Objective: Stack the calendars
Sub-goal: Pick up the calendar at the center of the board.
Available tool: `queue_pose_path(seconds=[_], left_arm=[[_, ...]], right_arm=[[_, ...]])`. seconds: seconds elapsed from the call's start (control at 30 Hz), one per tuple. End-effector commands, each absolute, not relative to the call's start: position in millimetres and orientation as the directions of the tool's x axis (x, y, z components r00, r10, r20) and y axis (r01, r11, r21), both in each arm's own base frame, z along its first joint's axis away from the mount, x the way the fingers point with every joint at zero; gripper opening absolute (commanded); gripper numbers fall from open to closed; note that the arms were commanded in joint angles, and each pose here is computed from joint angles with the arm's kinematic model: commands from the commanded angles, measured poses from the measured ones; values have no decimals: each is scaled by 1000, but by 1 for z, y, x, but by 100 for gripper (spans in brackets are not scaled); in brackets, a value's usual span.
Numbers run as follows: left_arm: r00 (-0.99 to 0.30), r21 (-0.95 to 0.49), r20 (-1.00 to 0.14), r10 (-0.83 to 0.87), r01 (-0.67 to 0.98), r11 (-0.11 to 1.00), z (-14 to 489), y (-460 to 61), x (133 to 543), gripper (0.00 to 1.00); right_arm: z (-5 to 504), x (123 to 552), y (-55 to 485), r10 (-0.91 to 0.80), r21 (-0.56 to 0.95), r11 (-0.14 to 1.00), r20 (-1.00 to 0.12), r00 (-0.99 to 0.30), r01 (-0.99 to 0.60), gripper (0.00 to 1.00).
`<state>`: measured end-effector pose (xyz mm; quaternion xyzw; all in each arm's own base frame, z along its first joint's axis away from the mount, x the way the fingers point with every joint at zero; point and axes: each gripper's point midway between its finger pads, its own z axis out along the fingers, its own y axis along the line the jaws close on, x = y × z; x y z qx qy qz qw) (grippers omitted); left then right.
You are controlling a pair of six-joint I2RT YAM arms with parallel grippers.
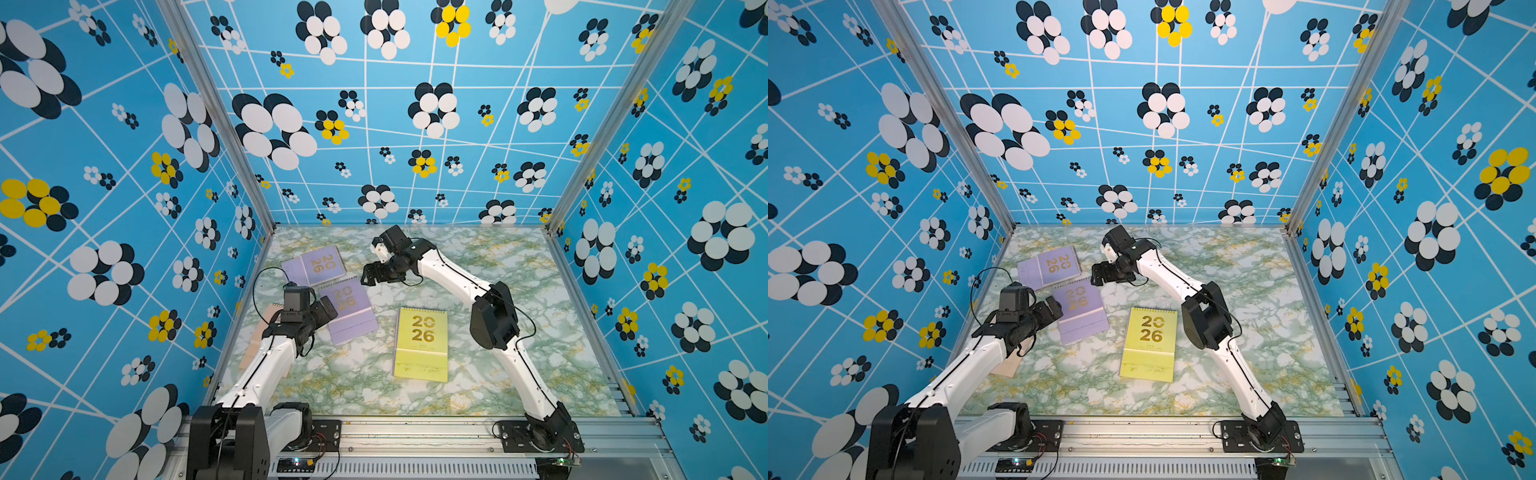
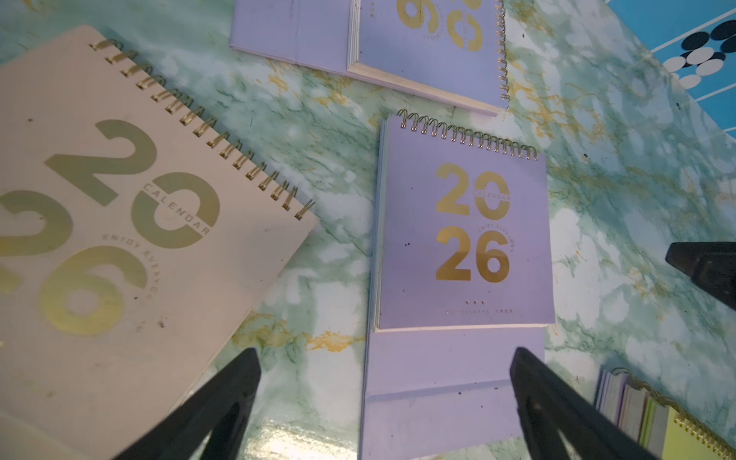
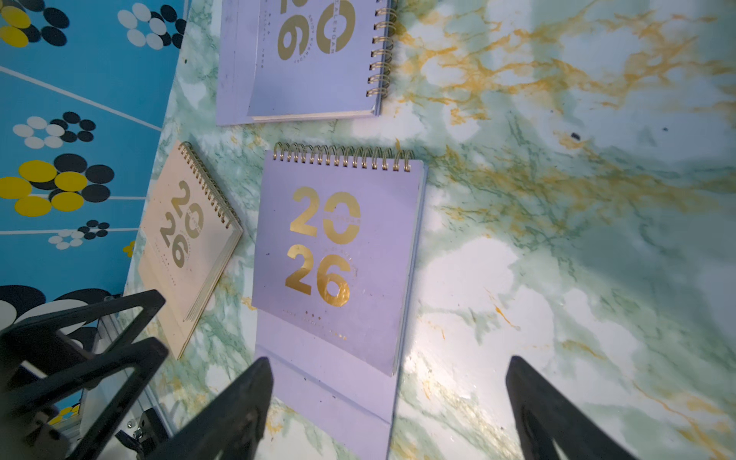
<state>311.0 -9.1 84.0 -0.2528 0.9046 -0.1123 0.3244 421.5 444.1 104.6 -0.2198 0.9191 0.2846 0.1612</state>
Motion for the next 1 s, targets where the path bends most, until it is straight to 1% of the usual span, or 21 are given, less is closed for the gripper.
queue_pose_path(seconds=[0.0,0.43,0.7,0.97], left_arm=[[-672,-396,-495,-551,-390,831,69,-13,316,99],[-683,-409,-473,-557,-389,825,51,-17,342,100],[-690,-420,-451,-566,-396,817,39,-20,350,99],[-688,-466,-439,-577,-375,801,38,-28,360,100]], right_arm=[[90,409,450,-343,475,730,-369,-864,-492,93],[72,405,458,-349,489,728,-337,-874,-480,92],[63,400,463,-352,508,721,-316,-881,-471,92],[57,393,472,-355,542,702,-297,-886,-463,92]])
